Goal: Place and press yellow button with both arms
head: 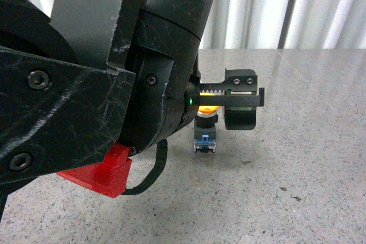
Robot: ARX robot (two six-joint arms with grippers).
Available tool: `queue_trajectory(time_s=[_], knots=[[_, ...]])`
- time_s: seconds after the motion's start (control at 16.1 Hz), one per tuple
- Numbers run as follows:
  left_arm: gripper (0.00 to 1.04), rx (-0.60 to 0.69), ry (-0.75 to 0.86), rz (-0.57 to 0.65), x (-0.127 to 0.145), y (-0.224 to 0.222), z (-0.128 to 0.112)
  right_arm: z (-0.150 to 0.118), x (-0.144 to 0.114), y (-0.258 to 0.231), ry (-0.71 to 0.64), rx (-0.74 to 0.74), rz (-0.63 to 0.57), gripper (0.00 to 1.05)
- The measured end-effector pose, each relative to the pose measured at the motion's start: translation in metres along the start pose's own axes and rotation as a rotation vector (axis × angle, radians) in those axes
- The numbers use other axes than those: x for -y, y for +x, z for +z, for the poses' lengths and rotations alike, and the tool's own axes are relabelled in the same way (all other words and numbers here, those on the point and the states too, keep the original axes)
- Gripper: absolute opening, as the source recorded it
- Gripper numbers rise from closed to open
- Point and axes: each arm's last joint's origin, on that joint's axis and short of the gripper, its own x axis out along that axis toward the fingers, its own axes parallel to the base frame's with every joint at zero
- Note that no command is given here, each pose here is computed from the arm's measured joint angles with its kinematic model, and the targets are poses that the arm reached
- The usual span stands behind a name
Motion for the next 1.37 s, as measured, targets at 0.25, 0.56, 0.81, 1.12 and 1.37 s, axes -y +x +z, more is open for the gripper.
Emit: queue_trajectory(time_s=[0.25,0.56,0.81,1.12,1.37], knots=[[0.98,0.076,-0.007,0.002,-0.013,-0.019,0.022,0.000,0.000,0.000,0.000,0.000,0.000,0.98],[0.98,0.346,0.081,0.188,-0.089,-0.102,0.073,0.000,0.000,0.000,0.000,0.000,0.000,0.98],[0.98,0.450,0.127,0.137,-0.098,-0.184,0.047,0.000,0.000,0.000,0.000,0.000,0.000,0.98],[0.77,0.497,0.065,0.253,-0.129,-0.223,-0.013,0.000,0.000,0.000,0.000,0.000,0.000,0.98],[0.30,0.457,0.057,0.263,-0.157,-0.216,-0.057,0.000,0.000,0.000,0.000,0.000,0.000,0.98]])
